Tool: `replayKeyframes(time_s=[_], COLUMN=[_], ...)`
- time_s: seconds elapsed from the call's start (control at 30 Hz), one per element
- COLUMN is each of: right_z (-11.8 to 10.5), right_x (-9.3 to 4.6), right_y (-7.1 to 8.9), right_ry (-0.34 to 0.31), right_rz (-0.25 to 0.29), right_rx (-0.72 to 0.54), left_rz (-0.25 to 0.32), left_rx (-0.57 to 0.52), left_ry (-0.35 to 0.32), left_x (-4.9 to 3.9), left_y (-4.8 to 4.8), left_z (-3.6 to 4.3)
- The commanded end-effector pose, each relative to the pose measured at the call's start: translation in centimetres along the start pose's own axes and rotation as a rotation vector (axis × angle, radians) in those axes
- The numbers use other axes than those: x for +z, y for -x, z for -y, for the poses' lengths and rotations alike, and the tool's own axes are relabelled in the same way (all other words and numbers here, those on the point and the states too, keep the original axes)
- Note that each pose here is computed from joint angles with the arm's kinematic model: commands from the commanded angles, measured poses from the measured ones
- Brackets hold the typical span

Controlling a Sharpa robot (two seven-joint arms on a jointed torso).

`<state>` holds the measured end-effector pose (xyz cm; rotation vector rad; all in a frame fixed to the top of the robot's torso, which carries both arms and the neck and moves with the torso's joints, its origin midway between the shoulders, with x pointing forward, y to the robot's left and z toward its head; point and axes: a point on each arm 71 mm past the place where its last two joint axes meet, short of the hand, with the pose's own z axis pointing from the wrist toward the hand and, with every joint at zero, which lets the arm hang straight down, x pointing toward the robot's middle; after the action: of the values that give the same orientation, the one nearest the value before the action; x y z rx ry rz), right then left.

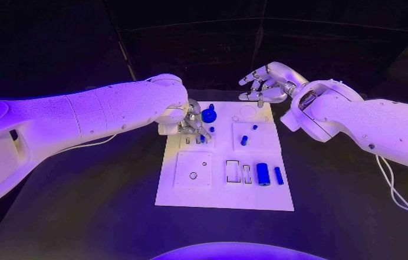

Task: Assemble the parts on the task board

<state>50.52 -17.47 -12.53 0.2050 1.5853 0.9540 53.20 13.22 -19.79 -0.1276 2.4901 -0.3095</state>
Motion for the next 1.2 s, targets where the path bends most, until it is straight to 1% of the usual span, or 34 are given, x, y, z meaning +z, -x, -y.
replayKeyframes(time_s=[0.03,0.27,0.57,0.8,0.9,1.2], right_z=[-0.2,-0.2,0.0,0.4,0.6,1.2], right_x=[0.0,0.0,0.0,0.0,0.0,0.0], right_y=[0.1,0.1,0.3,0.6,0.8,1.2], right_ry=[0.011,0.011,0.006,-0.007,-0.015,-0.032], right_rz=[0.009,0.009,0.016,0.036,0.044,0.058], right_rx=[0.005,0.007,0.014,0.024,0.029,0.035], left_rz=[0.009,0.009,0.02,0.03,0.042,0.092], left_rx=[0.001,0.001,-0.01,-0.02,-0.031,-0.106], left_ry=[0.0,-0.003,-0.012,-0.046,-0.06,-0.085], left_x=[-0.02,-0.07,-0.23,-0.61,-0.8,-1.53], left_y=[0.0,-0.08,-0.09,-0.3,-0.33,-0.3], left_z=[0.14,0.14,-0.07,-0.27,-0.45,-1.55])
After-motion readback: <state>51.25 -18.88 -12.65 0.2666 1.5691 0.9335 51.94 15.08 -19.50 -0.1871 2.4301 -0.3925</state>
